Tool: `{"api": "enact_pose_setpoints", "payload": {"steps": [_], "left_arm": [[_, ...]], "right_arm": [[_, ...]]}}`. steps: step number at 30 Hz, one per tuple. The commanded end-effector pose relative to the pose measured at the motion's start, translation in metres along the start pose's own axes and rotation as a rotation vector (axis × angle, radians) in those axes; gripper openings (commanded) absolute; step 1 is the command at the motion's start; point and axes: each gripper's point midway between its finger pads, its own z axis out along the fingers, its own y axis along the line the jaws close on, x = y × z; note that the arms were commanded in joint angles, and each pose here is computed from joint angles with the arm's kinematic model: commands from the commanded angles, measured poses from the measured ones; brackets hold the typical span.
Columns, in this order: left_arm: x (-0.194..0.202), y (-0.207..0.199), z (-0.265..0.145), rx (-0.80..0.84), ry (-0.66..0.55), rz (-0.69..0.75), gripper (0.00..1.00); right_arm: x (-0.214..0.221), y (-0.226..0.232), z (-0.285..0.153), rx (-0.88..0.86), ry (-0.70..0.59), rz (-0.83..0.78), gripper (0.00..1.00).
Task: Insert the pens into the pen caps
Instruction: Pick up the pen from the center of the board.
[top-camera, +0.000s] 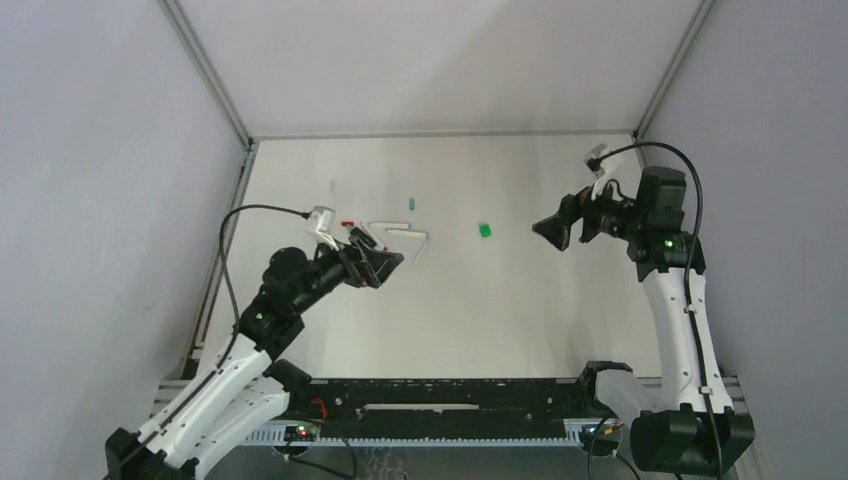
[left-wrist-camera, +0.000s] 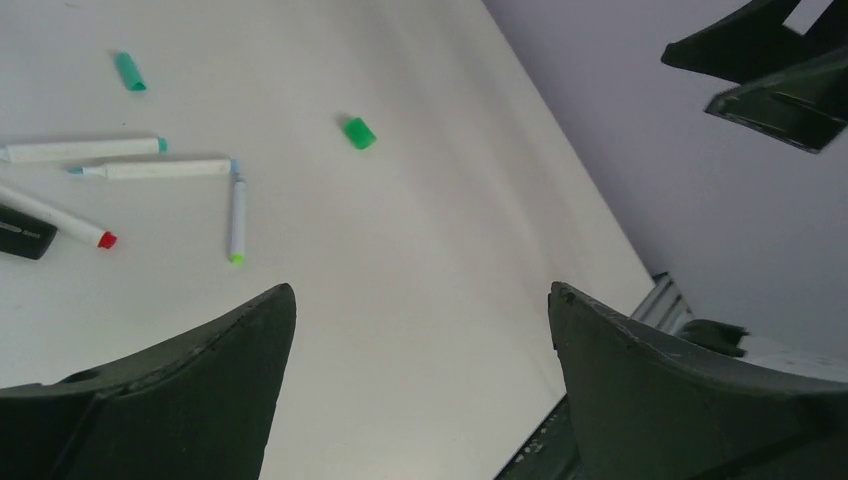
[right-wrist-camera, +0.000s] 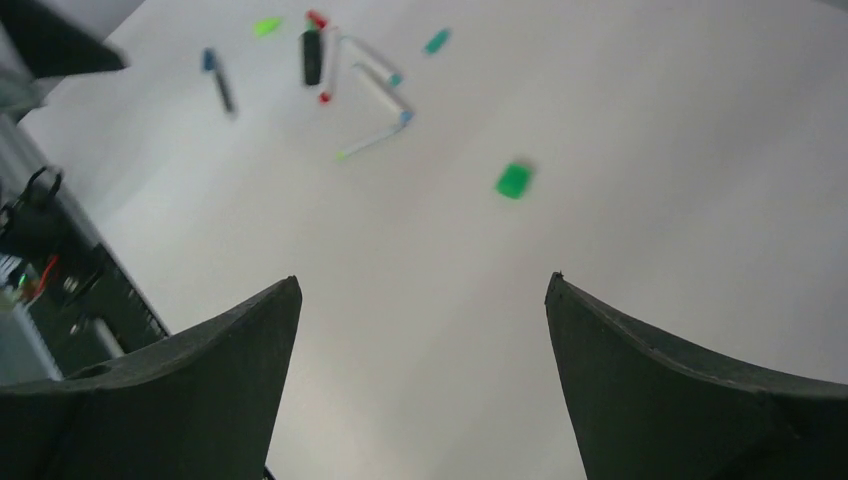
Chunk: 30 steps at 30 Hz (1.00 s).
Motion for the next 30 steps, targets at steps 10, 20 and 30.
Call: {"api": "enact_pose_setpoints", "payload": {"steps": [10,20,30], "left_arm": [[0.047,0.066,0.092,-0.31,0.258,0.139,0.82],[0.075,0.104,0.15,-0.463,0.55,0.273,0.41],[0.1,0.121,0.175,-0.476,0.692,0.308,0.38]], "right_arm": [[0.065,0.008,0.027,-0.161,0.068,-0.089,1.0],[0.066,-0.008,0.024,-0.086,0.079,-0.095,1.0],[0.068,-0.012,0.024,-0.07,0.086,-0.091,1.0]]}}
